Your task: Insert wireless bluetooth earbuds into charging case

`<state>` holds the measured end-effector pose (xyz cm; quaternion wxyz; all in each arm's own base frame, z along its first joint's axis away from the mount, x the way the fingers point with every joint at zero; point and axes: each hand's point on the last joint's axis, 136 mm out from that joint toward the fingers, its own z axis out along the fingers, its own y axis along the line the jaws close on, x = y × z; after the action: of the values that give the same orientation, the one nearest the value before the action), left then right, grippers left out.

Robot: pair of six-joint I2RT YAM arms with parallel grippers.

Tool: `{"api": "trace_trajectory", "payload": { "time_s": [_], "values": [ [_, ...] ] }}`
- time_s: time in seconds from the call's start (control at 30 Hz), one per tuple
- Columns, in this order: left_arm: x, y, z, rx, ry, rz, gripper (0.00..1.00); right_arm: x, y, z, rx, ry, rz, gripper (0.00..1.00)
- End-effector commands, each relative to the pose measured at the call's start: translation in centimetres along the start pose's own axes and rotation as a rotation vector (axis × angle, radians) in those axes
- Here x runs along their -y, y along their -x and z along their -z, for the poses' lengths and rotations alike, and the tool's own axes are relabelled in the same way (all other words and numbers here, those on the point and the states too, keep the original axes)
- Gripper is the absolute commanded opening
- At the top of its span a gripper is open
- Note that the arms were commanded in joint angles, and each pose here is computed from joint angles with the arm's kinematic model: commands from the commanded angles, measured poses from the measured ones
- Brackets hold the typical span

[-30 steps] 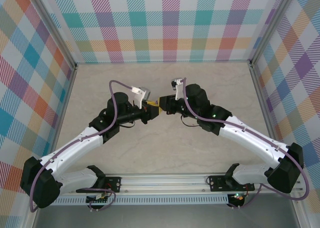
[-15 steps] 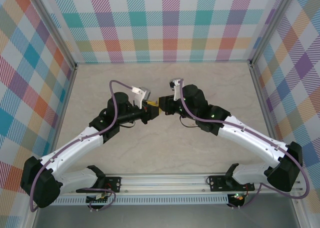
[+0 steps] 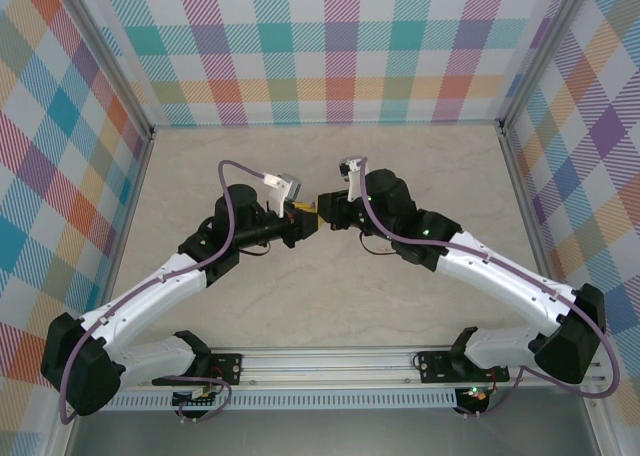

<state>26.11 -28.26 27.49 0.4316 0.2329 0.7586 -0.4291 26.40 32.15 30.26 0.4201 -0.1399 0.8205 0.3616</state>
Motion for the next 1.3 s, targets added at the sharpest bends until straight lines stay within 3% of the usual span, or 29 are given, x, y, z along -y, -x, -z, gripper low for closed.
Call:
{"api": "trace_trajectory", "payload": {
  "time_s": [0.0, 0.53, 1.27],
  "values": [
    [2.1, 3.2, 1.1, 0.114, -0.050, -0.071, 0.12, -0.6, -0.7, 1.0, -0.032, 0.012, 0.003, 0.17],
    [2.2, 2.2, 0.5, 0.067, -0.079, -0.062, 0.12, -0.8, 0.8, 1.8, 0.025, 0.002, 0.039, 0.17],
    [3.4, 4.2, 0.7, 0.116, -0.124, -0.052, 0.14, -0.3, -0.6, 0.8, -0.016, -0.002, 0.047, 0.19]
  ]
}}
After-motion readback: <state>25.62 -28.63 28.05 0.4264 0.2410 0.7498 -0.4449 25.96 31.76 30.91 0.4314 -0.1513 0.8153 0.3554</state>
